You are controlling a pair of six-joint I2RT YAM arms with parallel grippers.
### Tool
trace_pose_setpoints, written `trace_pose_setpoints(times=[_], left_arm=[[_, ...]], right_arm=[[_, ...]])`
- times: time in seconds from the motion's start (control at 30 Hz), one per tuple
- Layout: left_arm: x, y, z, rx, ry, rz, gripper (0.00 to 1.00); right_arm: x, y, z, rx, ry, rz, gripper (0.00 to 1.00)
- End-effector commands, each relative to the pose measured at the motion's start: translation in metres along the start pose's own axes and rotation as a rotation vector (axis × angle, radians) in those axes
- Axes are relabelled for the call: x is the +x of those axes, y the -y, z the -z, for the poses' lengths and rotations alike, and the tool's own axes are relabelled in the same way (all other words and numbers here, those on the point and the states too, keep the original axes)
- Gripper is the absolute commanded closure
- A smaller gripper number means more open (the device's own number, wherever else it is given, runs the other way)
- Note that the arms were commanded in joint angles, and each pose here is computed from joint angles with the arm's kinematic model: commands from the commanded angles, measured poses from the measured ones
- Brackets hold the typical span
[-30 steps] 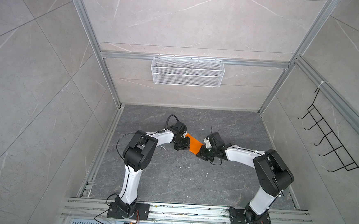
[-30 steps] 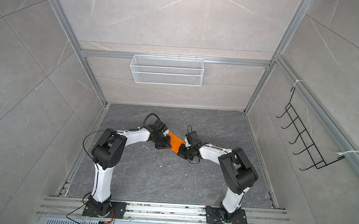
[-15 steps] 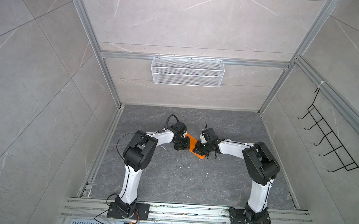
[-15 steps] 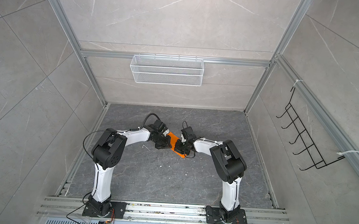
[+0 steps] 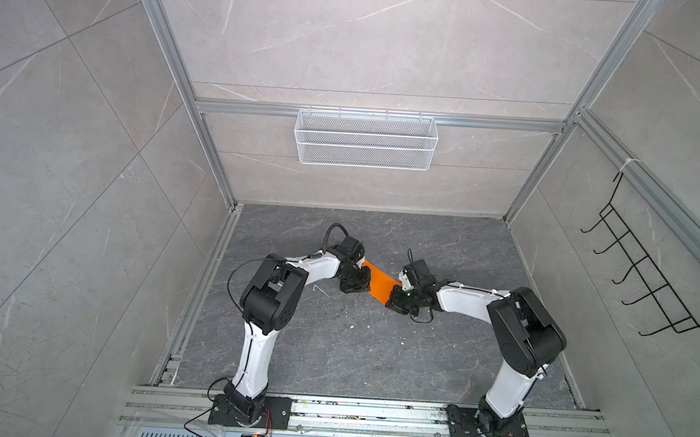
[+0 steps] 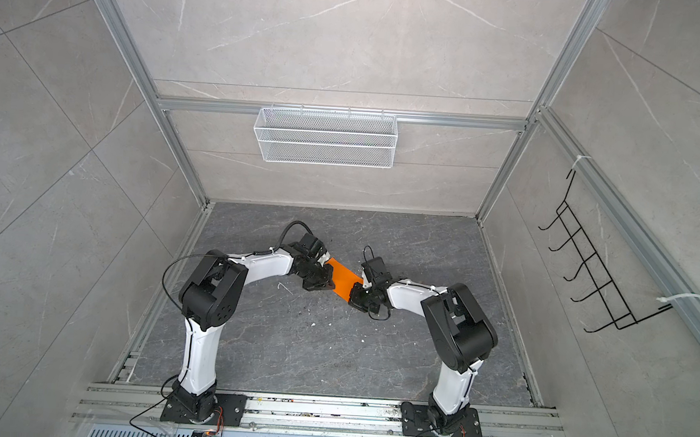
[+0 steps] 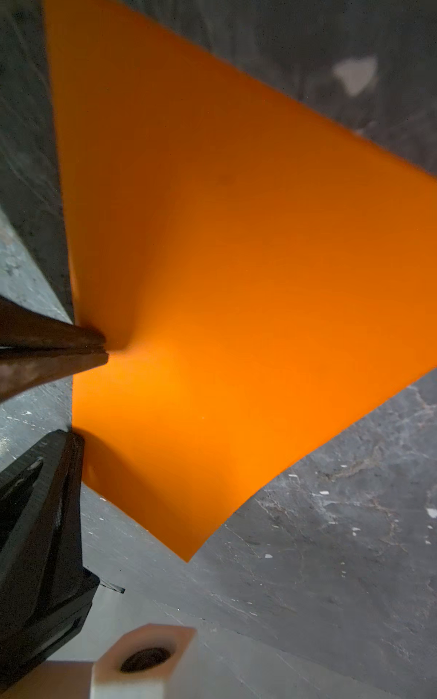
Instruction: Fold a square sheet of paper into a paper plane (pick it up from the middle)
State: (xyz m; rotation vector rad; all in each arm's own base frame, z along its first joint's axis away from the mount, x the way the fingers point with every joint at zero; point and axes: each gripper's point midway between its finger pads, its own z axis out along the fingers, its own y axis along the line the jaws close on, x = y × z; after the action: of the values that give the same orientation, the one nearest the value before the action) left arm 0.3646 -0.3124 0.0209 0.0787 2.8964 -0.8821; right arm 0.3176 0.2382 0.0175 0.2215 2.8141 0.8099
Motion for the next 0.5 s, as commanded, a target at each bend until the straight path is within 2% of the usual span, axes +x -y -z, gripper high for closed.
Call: trace_pose_setpoints(times=[0.0, 0.1, 0.27, 0.47], left_arm=[[0.01, -0.031, -0.008, -0.108, -0.044, 0.022, 0.95], [0.012, -0.03, -0.008, -0.102, -0.053, 0.012, 0.95], [0.011, -0.028, -0.007, -0.097, -0.058, 0.001, 0.95], [0.011, -0.025, -0.005, -0.089, -0.061, -0.022, 0.93]], right_arm=[[0.027, 0.047, 0.011, 0.148, -0.041, -0.031, 0.88], [0.027, 0.049, 0.024, 0.133, -0.005, -0.026, 0.87], [0.009, -0.002, 0.04, -0.049, 0.052, 0.06, 0.85], [-0.013, -0.038, 0.02, -0.123, 0.027, 0.091, 0.85]])
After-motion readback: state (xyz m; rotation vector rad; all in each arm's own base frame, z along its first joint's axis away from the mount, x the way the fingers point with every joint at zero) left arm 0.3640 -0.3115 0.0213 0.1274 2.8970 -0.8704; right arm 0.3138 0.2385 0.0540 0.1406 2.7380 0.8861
